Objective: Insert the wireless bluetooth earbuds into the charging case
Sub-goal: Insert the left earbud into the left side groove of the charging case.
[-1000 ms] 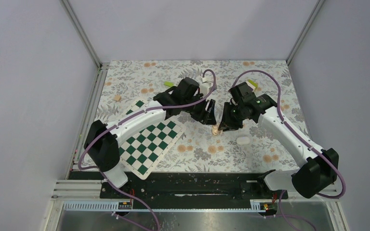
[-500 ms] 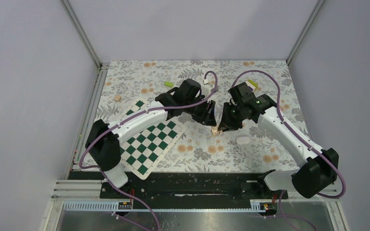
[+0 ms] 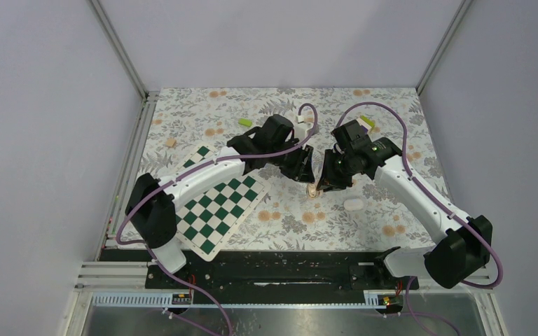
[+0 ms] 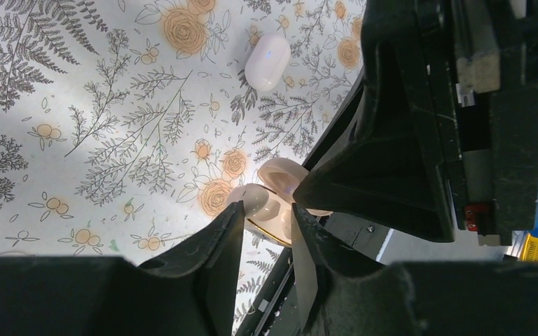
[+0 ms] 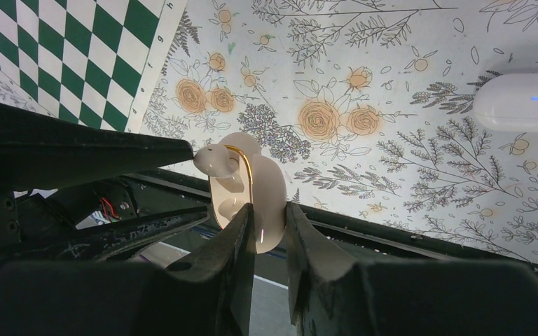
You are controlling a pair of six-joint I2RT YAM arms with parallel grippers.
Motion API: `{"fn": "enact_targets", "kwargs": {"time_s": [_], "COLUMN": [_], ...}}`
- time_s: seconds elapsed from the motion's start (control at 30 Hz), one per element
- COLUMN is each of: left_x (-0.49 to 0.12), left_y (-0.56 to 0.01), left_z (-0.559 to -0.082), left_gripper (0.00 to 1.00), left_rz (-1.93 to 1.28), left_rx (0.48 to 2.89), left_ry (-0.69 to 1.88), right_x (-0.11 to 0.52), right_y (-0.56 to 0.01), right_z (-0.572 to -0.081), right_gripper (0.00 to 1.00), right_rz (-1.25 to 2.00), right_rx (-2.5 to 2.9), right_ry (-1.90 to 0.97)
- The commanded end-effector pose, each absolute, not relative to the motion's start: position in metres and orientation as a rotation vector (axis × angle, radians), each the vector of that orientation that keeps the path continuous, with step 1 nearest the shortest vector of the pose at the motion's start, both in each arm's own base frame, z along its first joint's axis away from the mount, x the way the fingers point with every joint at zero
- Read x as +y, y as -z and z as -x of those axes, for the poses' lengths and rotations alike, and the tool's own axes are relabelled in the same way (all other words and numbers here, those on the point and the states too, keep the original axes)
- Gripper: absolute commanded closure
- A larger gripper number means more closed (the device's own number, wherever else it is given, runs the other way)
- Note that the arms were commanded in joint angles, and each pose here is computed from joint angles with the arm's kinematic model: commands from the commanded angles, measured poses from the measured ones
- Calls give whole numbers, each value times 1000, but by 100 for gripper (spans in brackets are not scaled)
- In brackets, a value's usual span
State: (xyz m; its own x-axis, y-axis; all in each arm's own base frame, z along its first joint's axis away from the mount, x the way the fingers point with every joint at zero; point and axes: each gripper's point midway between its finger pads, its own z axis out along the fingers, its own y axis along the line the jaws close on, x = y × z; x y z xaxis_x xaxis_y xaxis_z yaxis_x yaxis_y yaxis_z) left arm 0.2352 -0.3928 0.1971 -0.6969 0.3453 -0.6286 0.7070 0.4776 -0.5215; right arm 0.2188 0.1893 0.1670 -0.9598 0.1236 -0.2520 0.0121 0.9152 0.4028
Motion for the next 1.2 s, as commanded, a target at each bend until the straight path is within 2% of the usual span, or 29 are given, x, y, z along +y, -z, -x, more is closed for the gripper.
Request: {"fn": "enact_targets", "kwargs": {"time_s": [0.0, 0.2, 0.57, 0.83, 1.17], "left_x": [-407, -408, -405, -399, -404], "left_y": [-215, -215, -210, -215, -216], "left_z": [-240, -240, -244, -245, -244], "left_gripper": [69, 73, 64, 65, 48], "left_rz": [-894, -903, -917, -906, -902], "left_rx": [2208, 2211, 2215, 2201, 2192], "left_ry": [1138, 1126, 1038, 1000, 1040], "right_x": [196, 197, 201, 202, 203], "right_y": [-181, -181, -183, -182, -183], "right_z": [-225, -224, -224, -223, -222], "right_gripper": [100, 100, 100, 100, 100], "right_rz": [-66, -64, -48, -46, -38], "right_rx": [2757, 2758, 2756, 2759, 2755], "right_ry": [-612, -614, -635, -633, -638]}}
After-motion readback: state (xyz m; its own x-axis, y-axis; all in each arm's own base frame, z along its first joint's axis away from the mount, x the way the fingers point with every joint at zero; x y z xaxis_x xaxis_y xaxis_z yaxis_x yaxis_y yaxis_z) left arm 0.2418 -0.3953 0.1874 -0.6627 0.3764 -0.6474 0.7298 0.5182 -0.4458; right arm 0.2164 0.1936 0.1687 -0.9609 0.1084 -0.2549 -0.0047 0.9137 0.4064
